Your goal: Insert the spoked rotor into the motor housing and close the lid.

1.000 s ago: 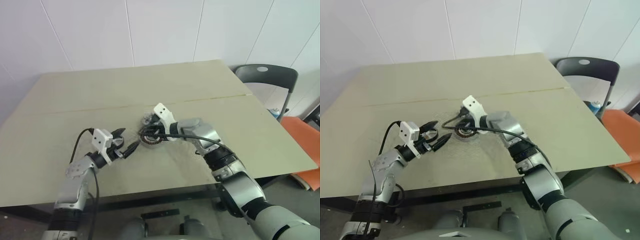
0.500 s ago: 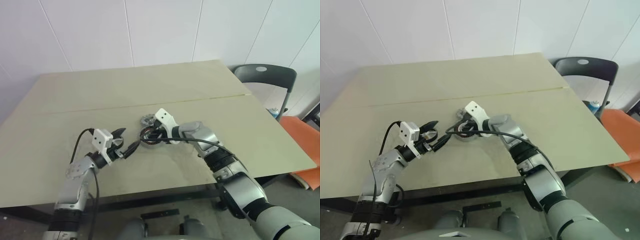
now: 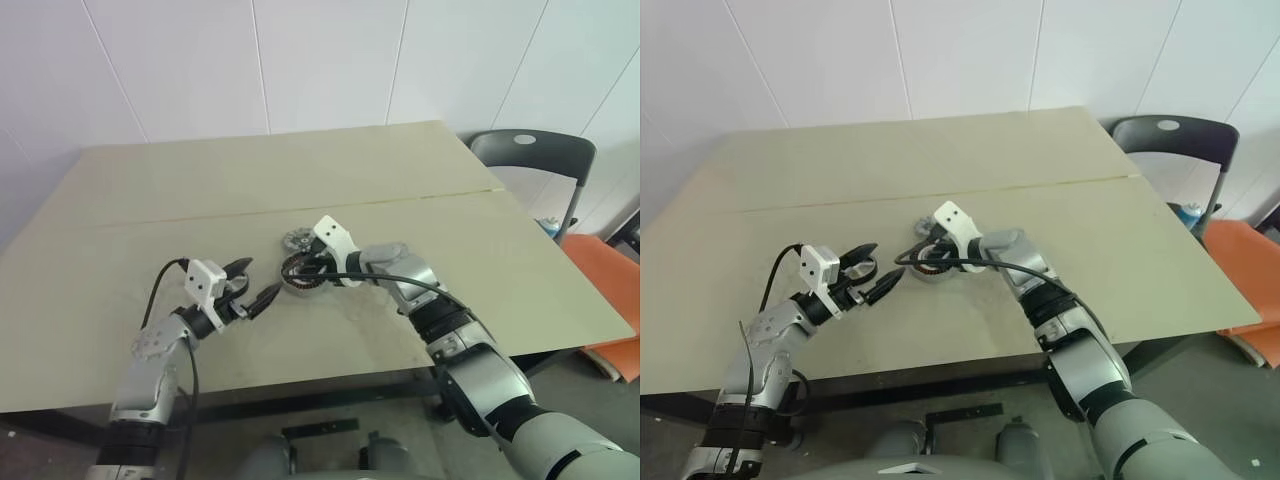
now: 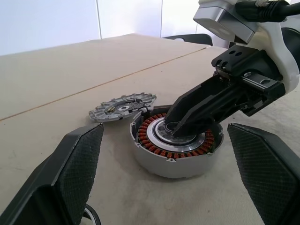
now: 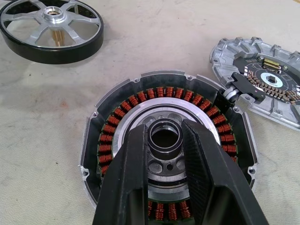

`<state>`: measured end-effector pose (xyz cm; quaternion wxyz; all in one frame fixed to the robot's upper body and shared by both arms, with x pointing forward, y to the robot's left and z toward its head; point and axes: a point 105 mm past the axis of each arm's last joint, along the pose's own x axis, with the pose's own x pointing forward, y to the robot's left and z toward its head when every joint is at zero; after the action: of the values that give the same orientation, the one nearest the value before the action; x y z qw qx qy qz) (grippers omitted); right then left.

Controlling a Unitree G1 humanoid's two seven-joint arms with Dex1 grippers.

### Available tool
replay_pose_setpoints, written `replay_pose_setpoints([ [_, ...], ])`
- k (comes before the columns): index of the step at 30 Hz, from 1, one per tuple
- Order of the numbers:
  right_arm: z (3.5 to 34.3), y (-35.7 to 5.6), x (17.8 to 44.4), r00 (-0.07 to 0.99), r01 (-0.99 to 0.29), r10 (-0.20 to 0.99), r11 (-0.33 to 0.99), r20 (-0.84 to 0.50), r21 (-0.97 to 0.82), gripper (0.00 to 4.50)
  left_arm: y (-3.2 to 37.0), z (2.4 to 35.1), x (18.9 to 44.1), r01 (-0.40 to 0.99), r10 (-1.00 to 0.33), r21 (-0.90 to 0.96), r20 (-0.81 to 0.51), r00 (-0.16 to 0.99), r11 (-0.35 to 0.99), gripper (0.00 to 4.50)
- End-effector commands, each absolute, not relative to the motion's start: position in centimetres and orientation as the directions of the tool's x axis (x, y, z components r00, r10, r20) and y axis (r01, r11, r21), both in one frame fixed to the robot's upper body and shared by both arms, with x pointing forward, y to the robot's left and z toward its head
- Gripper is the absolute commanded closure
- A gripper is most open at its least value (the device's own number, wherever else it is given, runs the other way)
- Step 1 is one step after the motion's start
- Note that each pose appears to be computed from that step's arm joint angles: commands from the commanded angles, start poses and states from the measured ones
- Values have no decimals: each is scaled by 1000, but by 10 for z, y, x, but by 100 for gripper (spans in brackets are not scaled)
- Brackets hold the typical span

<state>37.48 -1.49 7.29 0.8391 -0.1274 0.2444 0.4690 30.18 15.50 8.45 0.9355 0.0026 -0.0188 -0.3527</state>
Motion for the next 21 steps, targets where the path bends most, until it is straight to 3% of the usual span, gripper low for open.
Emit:
replay_pose_setpoints([
  [1, 73, -27, 381, 465, -832, 690, 555, -555, -7, 383, 152, 99, 302, 669, -671, 47, 79, 738, 741, 0],
  [21, 70, -34, 384, 488, -811, 669, 585, -561, -6, 383, 150, 93, 301, 675, -676, 41, 76, 733, 736, 0],
])
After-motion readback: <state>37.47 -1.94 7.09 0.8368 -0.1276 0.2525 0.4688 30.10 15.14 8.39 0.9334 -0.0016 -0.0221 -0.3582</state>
